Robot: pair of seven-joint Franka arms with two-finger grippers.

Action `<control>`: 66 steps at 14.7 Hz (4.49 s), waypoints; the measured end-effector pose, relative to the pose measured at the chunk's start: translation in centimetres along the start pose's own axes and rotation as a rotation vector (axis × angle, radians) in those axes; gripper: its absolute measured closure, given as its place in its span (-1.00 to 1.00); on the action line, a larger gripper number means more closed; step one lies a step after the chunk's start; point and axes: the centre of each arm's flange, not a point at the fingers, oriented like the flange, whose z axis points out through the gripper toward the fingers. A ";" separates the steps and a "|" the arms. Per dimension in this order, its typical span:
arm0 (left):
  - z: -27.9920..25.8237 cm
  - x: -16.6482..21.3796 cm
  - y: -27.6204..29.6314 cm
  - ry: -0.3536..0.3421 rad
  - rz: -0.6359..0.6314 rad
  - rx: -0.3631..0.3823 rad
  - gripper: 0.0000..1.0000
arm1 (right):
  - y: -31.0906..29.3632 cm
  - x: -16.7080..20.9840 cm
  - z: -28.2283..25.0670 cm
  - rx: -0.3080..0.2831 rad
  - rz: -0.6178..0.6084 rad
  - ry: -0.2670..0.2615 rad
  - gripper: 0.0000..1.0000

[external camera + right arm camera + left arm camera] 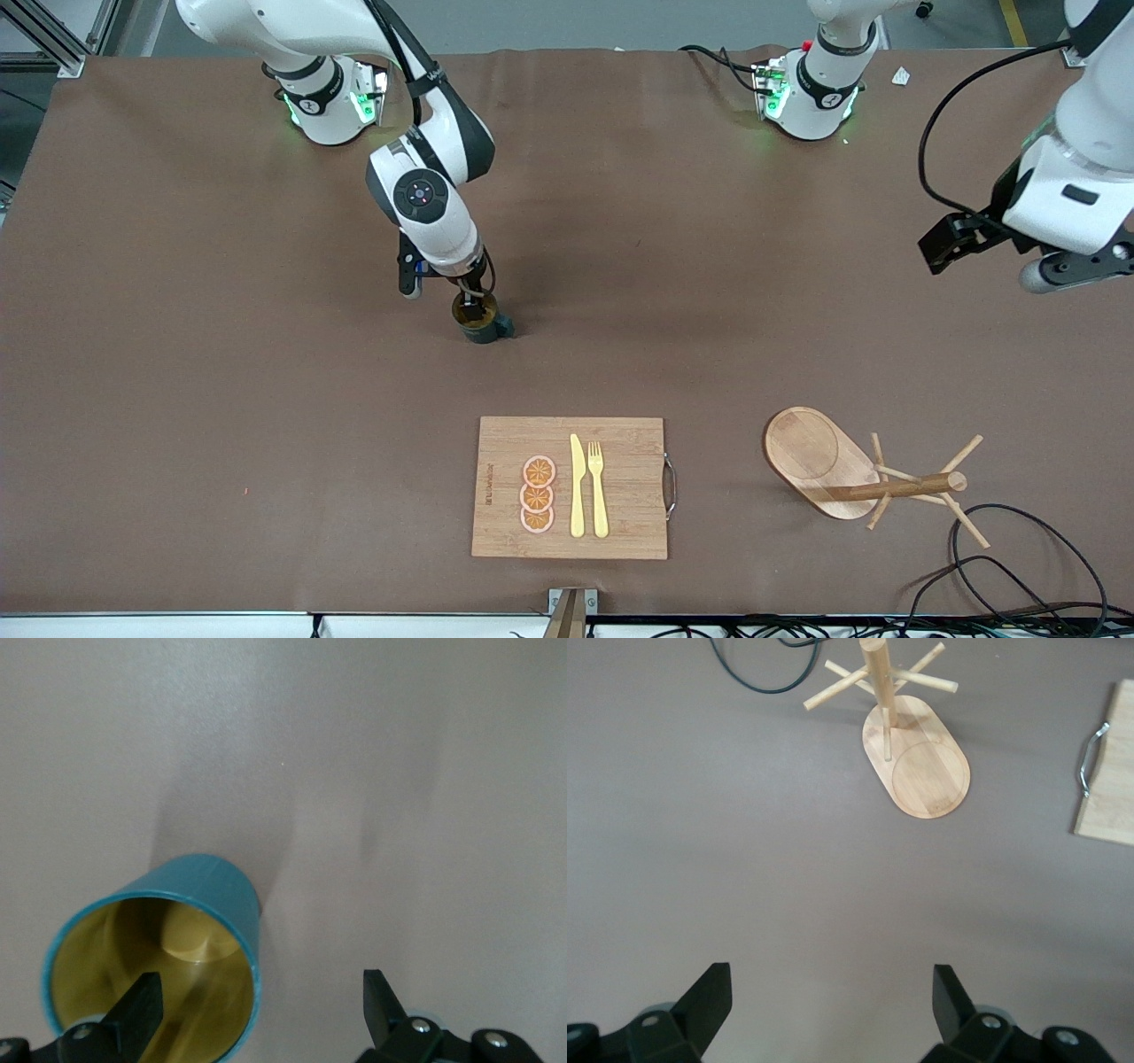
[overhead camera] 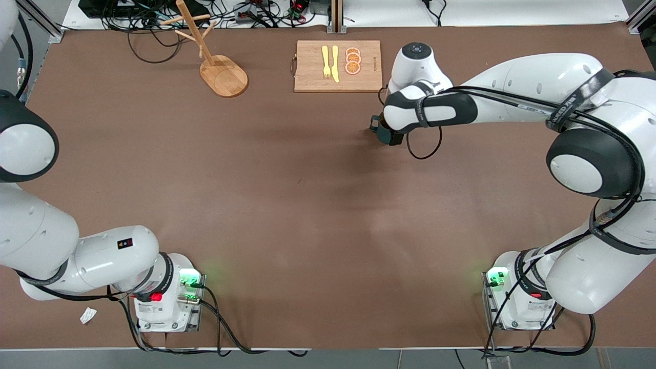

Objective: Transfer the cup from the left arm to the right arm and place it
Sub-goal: 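Lower the right gripper onto the mug rim while the left gripper retracts, then grasp the mug rim with the right gripper, then carry the mug toward the right arm's side with the right gripper, then lower the mug onto the table with the right gripper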

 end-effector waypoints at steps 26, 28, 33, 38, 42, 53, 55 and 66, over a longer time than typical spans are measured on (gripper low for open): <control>0.0 -4.5 -4.5 -0.040 0.165 -0.096 -1.00 | -1.6 7.1 -5.8 -0.063 -0.580 -0.017 0.88; 0.0 -4.5 -4.5 -0.040 0.165 -0.096 -1.00 | -1.5 10.6 -6.5 -0.083 -0.725 -0.033 0.88; 0.0 -4.5 -4.5 -0.039 0.164 -0.096 -1.00 | -2.4 19.5 -8.4 -0.100 -1.121 -0.093 0.88; -0.1 -4.3 -4.8 -0.024 0.159 -0.087 -1.00 | -3.2 26.7 -8.7 -0.076 -1.481 -0.139 0.88; -0.3 -4.1 -4.8 0.001 0.157 -0.091 -1.00 | -3.3 34.1 -8.9 -0.065 -1.755 -0.137 0.88; -0.4 -4.0 -4.8 0.009 0.156 -0.092 -1.00 | -3.5 42.3 -9.5 -0.113 -2.473 0.018 0.88; -0.4 -4.0 -4.8 0.010 0.156 -0.092 -1.00 | -3.5 43.4 -8.7 -0.121 -2.576 0.042 0.88; -0.4 -3.7 -5.2 0.027 0.147 -0.095 -1.00 | -3.8 43.5 -3.8 -0.198 -2.791 -0.004 0.88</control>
